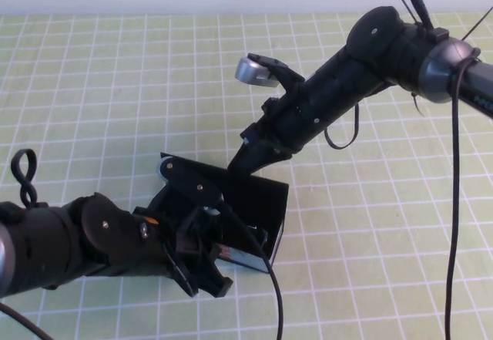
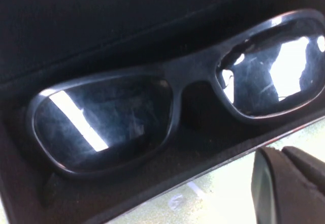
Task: Return glasses to glasses case
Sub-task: Close the glasses case
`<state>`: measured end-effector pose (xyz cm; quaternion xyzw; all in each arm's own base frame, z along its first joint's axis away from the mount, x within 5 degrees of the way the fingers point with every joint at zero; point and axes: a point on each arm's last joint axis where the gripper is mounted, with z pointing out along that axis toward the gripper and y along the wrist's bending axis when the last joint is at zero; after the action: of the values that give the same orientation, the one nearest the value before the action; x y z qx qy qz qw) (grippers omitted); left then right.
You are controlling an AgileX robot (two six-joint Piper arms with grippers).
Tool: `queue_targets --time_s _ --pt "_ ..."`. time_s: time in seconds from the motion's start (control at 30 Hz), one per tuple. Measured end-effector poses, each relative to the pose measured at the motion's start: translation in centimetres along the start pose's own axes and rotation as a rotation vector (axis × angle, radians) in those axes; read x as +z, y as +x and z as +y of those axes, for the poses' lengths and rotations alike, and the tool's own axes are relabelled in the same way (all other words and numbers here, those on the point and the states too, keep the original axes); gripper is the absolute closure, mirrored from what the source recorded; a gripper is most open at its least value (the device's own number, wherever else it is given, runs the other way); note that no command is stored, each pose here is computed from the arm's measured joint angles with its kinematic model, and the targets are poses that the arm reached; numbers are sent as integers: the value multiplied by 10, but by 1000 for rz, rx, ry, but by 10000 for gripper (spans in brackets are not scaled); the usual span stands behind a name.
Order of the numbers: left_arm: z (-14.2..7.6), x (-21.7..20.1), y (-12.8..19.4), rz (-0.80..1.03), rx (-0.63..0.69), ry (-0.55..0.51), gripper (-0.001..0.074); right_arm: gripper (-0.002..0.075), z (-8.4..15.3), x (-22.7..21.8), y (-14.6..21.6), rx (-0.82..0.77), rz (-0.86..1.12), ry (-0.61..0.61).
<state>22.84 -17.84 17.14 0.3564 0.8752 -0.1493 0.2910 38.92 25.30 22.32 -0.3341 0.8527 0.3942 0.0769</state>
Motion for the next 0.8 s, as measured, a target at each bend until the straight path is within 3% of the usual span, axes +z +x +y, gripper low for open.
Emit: queue_targets --time_s 0.33,0.6,0.7,0.8 --pt "0 0 0 5 70 3 738 743 30 30 4 -70 90 0" --pt "-11 -8 2 193 390 182 738 743 21 39 18 -30 154 29" --pt "-12 -18 -6 305 441 235 738 743 18 41 22 -31 179 53" --pt "-9 -38 -23 369 459 209 738 743 15 40 23 -19 197 86"
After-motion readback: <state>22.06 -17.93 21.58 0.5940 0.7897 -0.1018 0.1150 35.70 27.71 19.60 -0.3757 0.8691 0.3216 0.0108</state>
